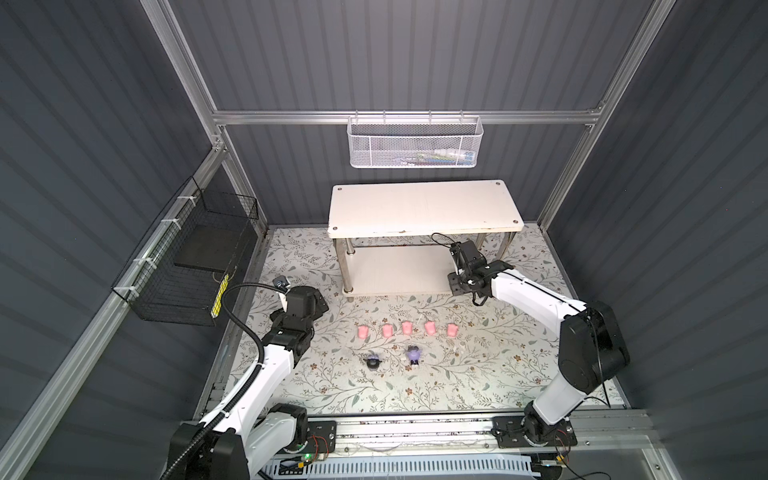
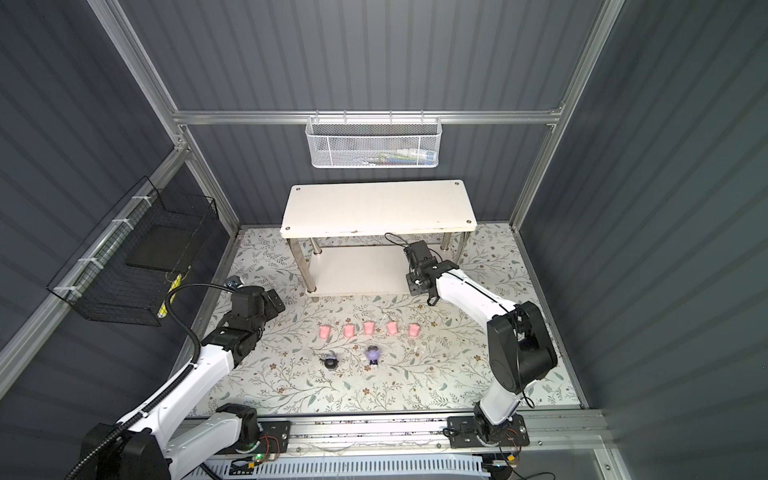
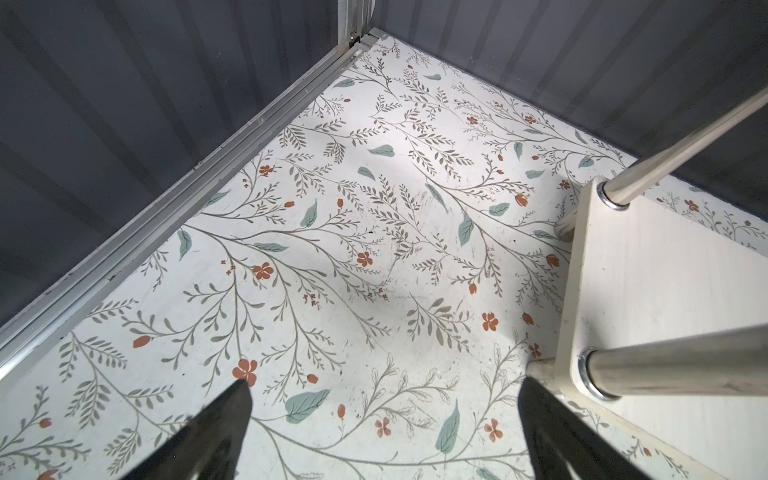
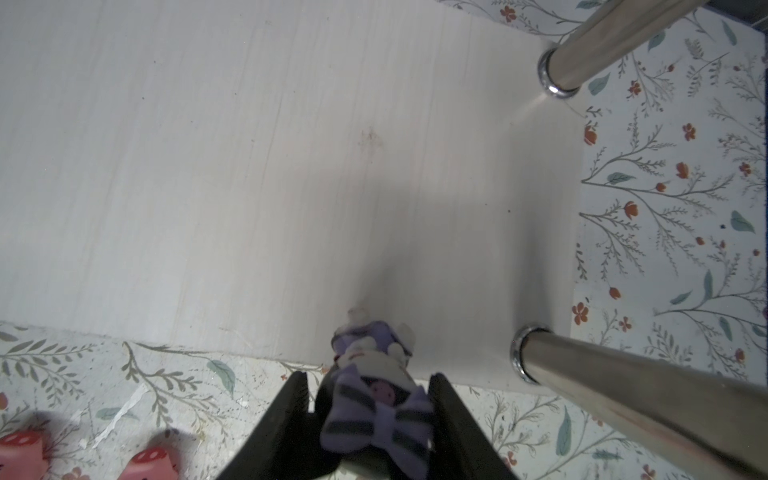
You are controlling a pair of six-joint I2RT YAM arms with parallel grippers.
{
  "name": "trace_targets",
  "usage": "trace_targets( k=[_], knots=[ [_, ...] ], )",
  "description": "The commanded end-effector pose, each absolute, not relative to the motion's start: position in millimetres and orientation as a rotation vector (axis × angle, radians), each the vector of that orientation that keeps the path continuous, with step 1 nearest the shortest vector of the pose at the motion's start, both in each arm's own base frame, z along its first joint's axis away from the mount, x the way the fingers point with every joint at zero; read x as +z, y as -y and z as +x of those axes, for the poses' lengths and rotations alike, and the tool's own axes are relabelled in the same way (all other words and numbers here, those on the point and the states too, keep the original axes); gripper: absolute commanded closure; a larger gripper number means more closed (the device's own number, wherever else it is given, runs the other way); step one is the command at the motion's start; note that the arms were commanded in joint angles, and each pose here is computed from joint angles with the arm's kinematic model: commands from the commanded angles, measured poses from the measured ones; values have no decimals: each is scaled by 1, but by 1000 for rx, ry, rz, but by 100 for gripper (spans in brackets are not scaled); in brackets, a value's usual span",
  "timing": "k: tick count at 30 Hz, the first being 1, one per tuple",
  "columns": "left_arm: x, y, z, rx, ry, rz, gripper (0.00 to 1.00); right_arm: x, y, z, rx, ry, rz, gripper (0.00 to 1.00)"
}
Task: Place and organize the plastic toys onto the shelf
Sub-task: 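Lift the figurine with the right gripper and carry it onto the lower shelf, then lower the figurine onto the lower shelf and open the right gripper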
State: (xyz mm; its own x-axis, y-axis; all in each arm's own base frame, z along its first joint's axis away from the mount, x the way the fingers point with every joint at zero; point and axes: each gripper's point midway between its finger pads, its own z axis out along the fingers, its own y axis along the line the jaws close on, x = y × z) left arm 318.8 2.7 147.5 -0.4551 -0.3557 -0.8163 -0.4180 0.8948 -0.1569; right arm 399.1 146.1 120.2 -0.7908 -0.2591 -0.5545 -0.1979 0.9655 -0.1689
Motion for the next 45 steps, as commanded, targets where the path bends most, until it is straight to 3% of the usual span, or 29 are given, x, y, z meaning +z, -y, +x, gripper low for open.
trace_targets(
  k=[1,31,45],
  knots=[
    [143,-7,314,114,-2101,-556,0,126,-150,412,-119,-2480,-311,63],
    [137,-8,312,122,-2108,-564,0,112,-147,422,-112,-2540,-333,61],
    [136,-7,312,117,-2109,-566,0,106,-146,424,-111,-2551,-326,53]
  ],
)
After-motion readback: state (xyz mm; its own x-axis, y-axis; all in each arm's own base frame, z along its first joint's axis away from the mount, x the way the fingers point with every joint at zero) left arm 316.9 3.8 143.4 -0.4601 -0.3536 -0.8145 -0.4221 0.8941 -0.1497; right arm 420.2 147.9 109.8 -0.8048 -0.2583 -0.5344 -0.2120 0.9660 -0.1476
